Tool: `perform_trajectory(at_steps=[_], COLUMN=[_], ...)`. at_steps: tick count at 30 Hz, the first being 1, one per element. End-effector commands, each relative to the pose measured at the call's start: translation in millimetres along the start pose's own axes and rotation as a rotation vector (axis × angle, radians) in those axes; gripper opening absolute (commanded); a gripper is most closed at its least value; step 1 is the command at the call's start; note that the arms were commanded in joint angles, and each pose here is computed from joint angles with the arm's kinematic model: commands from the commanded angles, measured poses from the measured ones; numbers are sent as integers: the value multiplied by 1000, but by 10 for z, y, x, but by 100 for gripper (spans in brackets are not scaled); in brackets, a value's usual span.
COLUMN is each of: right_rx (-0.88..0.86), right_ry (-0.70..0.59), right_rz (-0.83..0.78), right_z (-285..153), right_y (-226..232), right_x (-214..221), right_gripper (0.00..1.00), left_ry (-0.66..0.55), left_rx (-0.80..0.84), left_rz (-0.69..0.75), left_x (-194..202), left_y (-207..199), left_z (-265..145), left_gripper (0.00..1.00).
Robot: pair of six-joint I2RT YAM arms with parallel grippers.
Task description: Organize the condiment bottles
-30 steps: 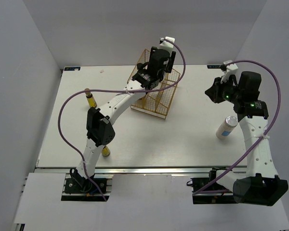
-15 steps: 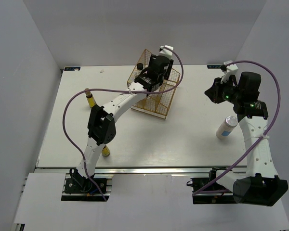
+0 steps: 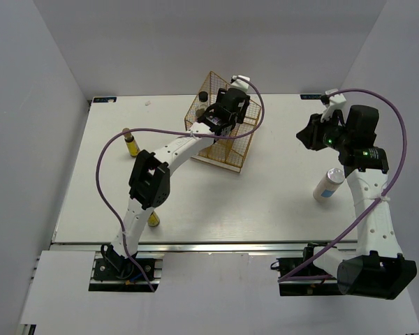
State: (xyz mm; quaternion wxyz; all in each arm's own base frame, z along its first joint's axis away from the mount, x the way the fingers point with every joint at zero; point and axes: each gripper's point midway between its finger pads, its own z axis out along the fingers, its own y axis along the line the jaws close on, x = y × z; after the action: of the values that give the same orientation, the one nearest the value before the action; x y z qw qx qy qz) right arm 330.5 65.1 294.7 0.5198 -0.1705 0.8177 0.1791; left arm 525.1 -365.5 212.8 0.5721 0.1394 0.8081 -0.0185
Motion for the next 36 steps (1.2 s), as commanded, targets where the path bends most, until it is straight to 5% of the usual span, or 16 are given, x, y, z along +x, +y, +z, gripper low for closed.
perform_trajectory(at_steps=[1, 9, 20, 26, 29, 30, 31, 32, 34, 35, 36], right_rx=[-9, -25, -68, -90, -87, -77, -62, -42, 25, 49, 104], right_ry=[-36, -31, -8, -3, -7, 6, -2, 1, 24, 37, 59], right_rz=[-20, -46, -86, -121, -130, -123, -121, -113, -99, -96, -95], right_z=[-43, -67, -127, -186, -230, -239, -273, -291, -361, -388, -427], right_y=[30, 59, 133, 183, 197, 183, 173, 149, 60, 26, -61], right_x=[-62, -59, -90, -136, -194, -183, -247, -270, -323, -332, -325], right_gripper=[31, 57, 82, 85, 75, 62, 27, 15, 10, 15, 24], left_ry=[-89, -81, -149, -186, -208, -234, -241, -242, -231, -222, -174], left_rx=[-6, -6, 52, 128, 181, 204, 235, 251, 286, 298, 307], left_rz=[-50, -55, -130, -172, -204, -230, -239, -248, -269, -289, -284], left_x=[-396, -382, -832, -1171, -1317, -1445, -1489, -1503, -1495, -1471, -1252], left_y=[89, 127, 200, 203, 218, 257, 245, 256, 322, 347, 339], left_z=[-146, -222, -636, -997, -1238, -1400, -1493, -1570, -1826, -1927, -1947], left_gripper=[29, 75, 94, 98, 98, 97, 95, 93, 76, 69, 52])
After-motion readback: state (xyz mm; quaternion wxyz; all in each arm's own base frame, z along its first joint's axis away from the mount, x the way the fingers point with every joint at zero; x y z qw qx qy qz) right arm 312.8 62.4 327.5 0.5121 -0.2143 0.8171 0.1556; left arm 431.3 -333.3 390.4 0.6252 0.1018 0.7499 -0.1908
